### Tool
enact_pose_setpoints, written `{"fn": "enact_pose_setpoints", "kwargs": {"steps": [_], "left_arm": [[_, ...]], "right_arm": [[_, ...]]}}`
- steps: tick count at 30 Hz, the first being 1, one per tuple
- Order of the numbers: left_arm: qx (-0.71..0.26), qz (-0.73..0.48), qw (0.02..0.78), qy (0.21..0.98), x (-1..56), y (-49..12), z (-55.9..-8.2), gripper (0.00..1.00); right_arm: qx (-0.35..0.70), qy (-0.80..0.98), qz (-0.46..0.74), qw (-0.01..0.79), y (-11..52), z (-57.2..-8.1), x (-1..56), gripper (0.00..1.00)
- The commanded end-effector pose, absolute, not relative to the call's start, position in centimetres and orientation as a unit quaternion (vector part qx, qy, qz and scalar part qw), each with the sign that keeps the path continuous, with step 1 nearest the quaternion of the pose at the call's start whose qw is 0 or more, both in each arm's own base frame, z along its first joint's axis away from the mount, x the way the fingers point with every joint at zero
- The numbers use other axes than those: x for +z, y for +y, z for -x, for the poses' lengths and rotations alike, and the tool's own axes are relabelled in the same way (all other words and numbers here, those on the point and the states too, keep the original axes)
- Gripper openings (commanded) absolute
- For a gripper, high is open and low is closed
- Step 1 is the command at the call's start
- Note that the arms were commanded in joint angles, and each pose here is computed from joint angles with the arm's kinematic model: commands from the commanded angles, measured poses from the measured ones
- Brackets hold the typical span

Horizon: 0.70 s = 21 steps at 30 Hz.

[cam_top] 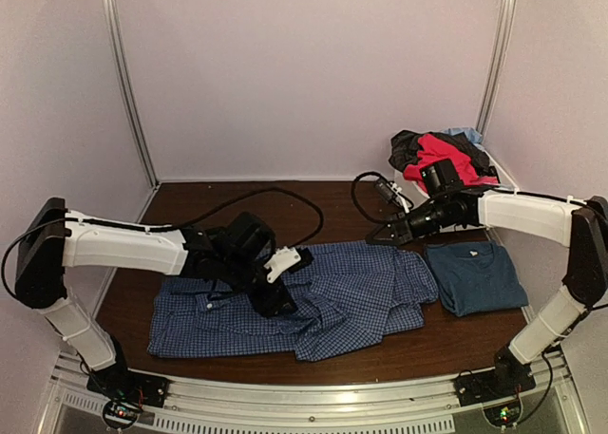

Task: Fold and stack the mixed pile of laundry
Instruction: Fold the 1/3-folded shirt at the center of the board.

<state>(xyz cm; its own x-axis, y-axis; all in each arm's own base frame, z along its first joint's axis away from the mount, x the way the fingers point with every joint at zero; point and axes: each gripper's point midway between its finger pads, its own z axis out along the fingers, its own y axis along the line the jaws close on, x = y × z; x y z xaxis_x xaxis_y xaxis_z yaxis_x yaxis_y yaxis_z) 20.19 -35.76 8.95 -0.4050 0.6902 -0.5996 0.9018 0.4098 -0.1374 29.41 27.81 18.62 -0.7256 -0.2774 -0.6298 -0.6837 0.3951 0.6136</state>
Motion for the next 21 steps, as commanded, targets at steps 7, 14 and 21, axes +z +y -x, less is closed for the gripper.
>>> {"fn": "enact_pose_setpoints", "kwargs": {"steps": [7, 14, 21], "left_arm": [[-0.301, -0.469, 0.153, 0.816, 7.0, -38.9, -19.8, 0.56], [-0.351, -0.481, 0.176, 0.784, 10.5, -39.6, -18.8, 0.0], [-0.344, -0.433, 0.274, 0.787, 16.3, -37.0, -20.6, 0.0]], "right_arm": [[0.463, 0.807, 0.267, 0.251, 26.0, -30.7, 18.9, 0.06], [0.463, 0.808, 0.261, 0.253, 25.6, -31.0, 18.8, 0.05], [0.455, 0.823, 0.237, 0.243, 25.6, -32.0, 17.1, 0.05]]}}
